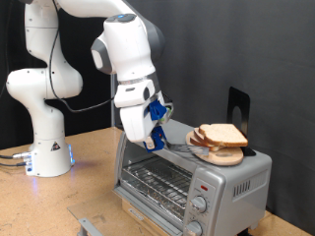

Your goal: Make a piece of toast with the oven

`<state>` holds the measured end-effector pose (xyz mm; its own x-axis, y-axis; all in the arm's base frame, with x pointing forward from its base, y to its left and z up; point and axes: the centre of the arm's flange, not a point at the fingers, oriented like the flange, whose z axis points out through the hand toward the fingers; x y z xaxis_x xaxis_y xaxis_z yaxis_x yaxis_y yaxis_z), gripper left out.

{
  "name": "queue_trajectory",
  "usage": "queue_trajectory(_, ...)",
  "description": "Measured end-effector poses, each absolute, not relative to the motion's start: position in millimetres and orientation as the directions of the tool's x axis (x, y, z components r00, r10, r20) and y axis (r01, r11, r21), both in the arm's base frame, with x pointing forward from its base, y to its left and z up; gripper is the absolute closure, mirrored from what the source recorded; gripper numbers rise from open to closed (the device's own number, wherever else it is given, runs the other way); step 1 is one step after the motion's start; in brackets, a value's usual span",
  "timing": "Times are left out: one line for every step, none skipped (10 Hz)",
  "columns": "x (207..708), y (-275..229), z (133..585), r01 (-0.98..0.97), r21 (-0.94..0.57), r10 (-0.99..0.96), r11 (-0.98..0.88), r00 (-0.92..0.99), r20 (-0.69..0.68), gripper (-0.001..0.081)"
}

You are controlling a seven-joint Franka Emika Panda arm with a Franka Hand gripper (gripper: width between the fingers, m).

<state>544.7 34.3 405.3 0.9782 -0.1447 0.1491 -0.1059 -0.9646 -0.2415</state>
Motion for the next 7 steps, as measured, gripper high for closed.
queue_trajectory(546.1, 37.8, 407.9, -0.091, -0.251, -0.134, -0.964, 0.979, 0.156, 0.0417)
queue_trajectory(546.9, 40.0, 409.9, -0.076, -0.261, -0.122, -0.962, 0.979, 0.163, 0.0417)
queue_trajectory(547.0, 41.1, 411.3, -0.066, -0.269, -0.114, -0.961, 0.979, 0.168, 0.0417)
queue_trajectory(546.6, 41.8, 412.9, -0.060, -0.274, -0.110, -0.960, 0.979, 0.171, 0.0417)
queue_trajectory(546.1, 42.2, 415.0, -0.055, -0.275, -0.106, -0.960, 0.979, 0.175, 0.0417)
queue_trajectory(545.6, 42.4, 416.8, -0.053, -0.275, -0.105, -0.960, 0.979, 0.177, 0.0417)
queue_trajectory(545.2, 42.6, 417.6, -0.053, -0.275, -0.104, -0.960, 0.979, 0.176, 0.0417)
